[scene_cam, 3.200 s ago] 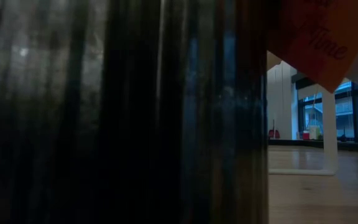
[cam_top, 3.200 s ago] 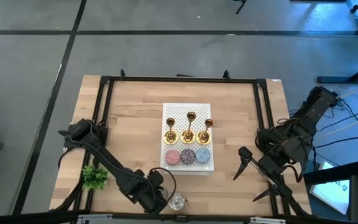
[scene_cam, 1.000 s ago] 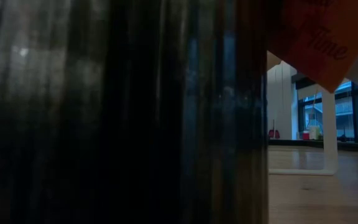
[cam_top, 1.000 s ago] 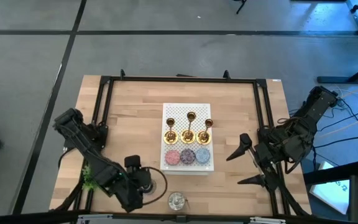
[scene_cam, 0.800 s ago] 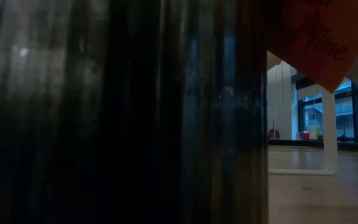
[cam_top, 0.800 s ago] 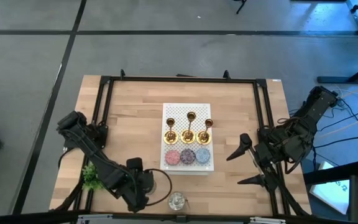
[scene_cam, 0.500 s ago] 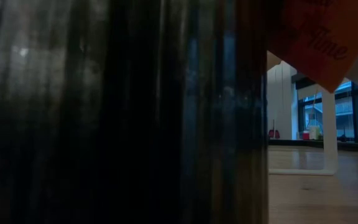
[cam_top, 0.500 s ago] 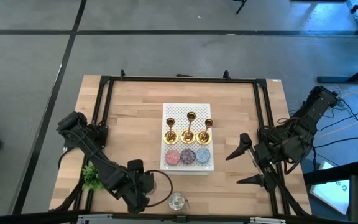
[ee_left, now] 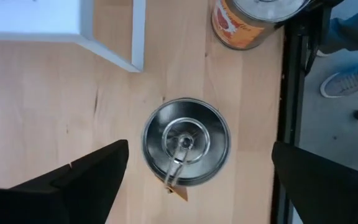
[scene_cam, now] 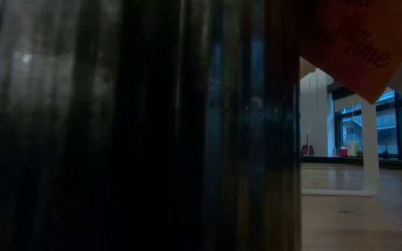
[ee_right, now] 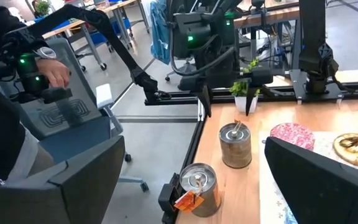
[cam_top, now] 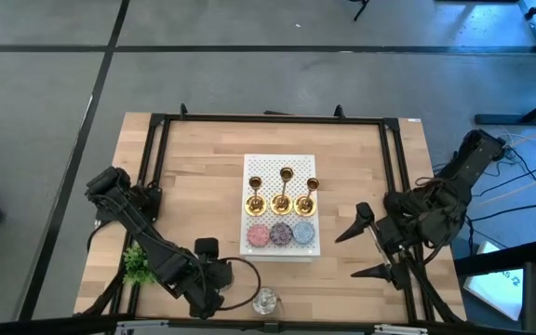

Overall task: Pick & Place candle stick holders
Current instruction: Put the left silver scented candle on the shelf

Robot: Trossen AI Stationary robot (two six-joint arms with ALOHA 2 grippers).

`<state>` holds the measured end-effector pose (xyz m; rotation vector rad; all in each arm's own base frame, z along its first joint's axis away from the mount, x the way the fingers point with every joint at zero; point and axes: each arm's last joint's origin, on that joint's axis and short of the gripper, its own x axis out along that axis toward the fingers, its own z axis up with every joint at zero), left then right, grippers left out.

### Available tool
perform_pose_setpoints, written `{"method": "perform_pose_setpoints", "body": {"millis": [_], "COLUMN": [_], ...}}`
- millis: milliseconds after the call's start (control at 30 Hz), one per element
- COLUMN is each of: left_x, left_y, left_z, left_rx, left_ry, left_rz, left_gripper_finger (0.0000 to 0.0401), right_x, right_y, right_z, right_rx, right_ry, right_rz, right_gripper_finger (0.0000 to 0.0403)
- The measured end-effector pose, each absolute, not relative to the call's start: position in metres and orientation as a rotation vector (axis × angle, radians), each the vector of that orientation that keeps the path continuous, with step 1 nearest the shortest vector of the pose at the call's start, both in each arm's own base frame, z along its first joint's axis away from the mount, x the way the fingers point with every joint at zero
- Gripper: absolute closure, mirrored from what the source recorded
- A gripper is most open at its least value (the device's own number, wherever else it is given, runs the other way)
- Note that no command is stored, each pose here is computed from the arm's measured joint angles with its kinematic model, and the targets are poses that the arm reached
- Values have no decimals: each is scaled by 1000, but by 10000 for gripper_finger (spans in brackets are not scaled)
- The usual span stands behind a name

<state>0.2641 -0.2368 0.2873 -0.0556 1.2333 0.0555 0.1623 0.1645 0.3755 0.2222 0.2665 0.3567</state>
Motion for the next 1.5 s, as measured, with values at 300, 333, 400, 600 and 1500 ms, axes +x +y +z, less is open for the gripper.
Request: {"method": "perform_pose_setpoints", "body": {"millis": [300, 333, 400, 600, 1500], "left_x": [272, 273, 275, 280, 287], "left_y": [-238, -239, -242, -245, -251], "left_z": [275, 271, 264, 249, 203], "left_rx": [-26, -23, -12, 26, 12], "left_ry": [1270, 1285, 1301, 1322, 1412], "left_rz": [62, 60, 67, 99, 93], "left_gripper_finger": [1, 1, 1, 1, 1], "right_x": [167, 167, 167, 165, 167], "right_y": [170, 170, 170, 173, 180], "right_z": [371, 371, 372, 373, 371], "right_rx": [226, 228, 232, 236, 241], "right_ry": [279, 278, 275, 268, 260], "right_rz": [354, 357, 358, 373, 385], "right_gripper_finger": [12, 12, 12, 12, 12]}}
